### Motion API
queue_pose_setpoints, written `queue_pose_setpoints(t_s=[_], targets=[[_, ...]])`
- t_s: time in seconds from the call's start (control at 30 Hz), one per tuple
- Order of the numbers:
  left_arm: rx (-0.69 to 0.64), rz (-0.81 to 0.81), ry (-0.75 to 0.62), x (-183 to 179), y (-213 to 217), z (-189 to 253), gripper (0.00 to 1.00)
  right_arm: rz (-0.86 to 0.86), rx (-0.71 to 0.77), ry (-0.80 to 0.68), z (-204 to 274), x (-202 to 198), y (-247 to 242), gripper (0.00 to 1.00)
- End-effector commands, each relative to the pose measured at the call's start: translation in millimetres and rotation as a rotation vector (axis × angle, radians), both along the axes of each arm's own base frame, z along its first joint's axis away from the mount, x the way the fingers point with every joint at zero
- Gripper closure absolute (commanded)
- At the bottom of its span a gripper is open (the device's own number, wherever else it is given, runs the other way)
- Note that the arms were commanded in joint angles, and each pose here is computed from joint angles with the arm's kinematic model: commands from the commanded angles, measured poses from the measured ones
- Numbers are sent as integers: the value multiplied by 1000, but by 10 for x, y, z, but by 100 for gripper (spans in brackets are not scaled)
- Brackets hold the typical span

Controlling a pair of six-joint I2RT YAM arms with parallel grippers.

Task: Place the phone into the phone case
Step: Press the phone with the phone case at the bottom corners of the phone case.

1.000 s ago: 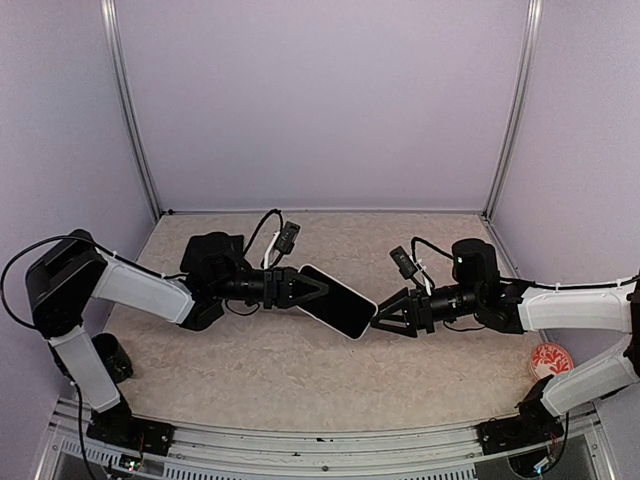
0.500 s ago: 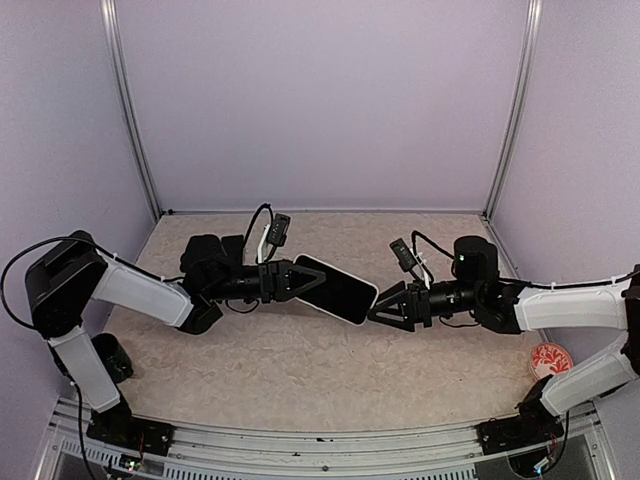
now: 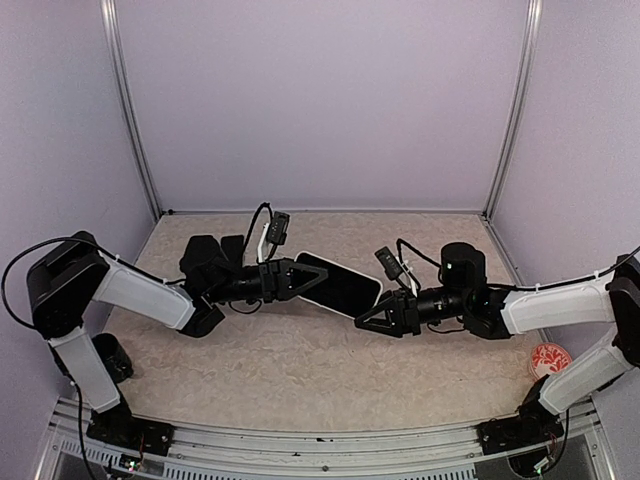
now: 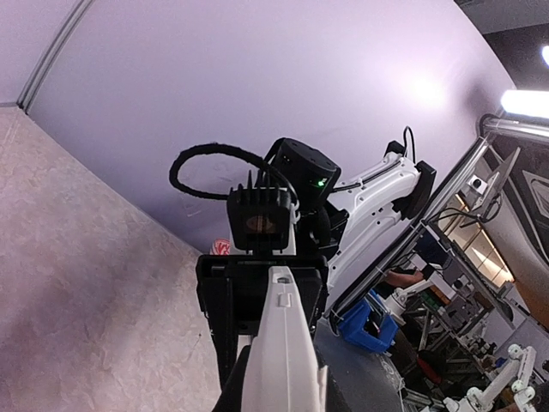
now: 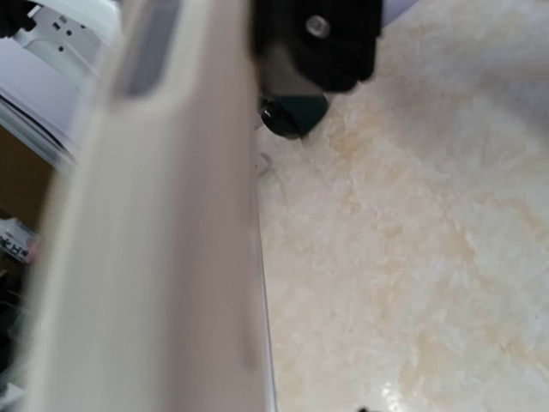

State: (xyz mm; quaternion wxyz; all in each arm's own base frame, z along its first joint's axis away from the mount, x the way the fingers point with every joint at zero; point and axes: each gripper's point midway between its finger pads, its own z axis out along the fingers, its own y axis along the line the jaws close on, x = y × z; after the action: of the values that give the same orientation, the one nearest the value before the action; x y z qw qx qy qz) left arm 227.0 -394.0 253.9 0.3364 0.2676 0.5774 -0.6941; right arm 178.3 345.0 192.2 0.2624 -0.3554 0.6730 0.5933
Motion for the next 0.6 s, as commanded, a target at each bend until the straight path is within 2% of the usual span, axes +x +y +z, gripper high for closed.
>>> queue_pose_setpoints(t_s=[0.0, 0.13, 0.23, 0.37, 0.57], targets=[[-69, 2, -52, -34, 7, 183, 100, 9, 44, -25, 131, -1, 46, 63], [-66, 3, -53, -35, 9, 170, 100, 9, 61, -31, 177, -11, 40, 68], [-62, 4, -49, -34, 8, 151, 100, 5, 62, -26, 172, -5, 41, 80], [-56, 12, -46, -20, 8, 125, 99, 3, 48, -12, 114, 3, 45, 100], [-27, 17, -48, -6, -8, 64, 95, -8, 18, -12, 47, 19, 38, 100]])
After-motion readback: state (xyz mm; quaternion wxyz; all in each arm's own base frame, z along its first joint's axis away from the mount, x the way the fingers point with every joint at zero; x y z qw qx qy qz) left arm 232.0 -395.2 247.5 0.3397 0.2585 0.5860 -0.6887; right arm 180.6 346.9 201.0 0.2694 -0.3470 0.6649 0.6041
